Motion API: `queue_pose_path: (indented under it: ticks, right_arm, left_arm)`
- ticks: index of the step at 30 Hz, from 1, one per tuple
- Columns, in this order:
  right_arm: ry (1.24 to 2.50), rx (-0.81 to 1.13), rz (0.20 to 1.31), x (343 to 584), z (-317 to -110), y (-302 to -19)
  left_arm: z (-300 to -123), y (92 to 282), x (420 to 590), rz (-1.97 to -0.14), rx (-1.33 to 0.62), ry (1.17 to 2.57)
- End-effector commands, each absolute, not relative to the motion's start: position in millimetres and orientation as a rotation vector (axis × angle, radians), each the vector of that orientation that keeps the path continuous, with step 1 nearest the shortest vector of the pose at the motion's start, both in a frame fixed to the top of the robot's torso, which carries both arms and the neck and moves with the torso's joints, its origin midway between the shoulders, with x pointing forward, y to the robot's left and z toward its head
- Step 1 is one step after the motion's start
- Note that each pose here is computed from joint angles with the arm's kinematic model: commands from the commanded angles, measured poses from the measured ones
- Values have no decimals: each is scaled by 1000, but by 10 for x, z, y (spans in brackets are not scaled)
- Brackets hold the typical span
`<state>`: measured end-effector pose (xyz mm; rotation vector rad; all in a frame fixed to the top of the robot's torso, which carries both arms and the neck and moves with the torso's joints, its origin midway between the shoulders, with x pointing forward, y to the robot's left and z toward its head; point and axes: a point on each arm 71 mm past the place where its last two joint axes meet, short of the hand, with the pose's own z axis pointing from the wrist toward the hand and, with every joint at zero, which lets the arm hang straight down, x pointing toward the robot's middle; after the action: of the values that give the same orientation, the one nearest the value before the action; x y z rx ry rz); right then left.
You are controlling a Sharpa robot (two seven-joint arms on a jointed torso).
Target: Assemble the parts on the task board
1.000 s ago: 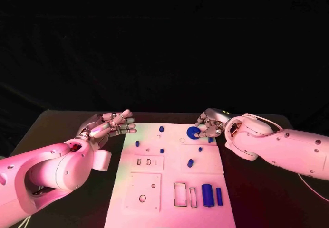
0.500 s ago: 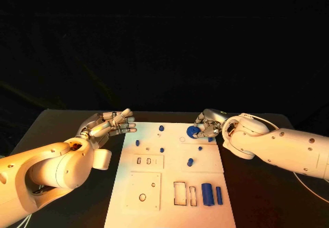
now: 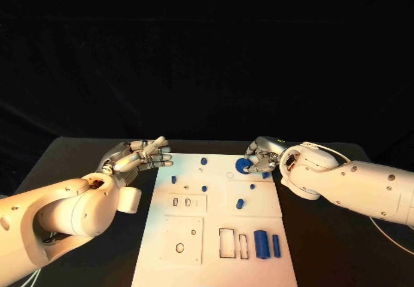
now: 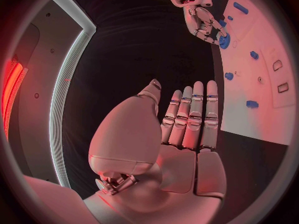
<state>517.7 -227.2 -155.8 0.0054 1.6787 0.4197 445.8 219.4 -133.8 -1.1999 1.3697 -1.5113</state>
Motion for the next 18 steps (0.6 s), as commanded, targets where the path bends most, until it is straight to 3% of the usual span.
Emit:
queue_pose_path:
  ticks: [1,18]
  right_arm:
    - [1703,-28,388,5163,-1624,-2272]
    - [1545,-117,350,5093,-1531,-2162]
  left_arm:
    - [-1324,2167,4454,-1537,-1191,1377]
    - [-1328,2168,4457,-1537,-1192,1380]
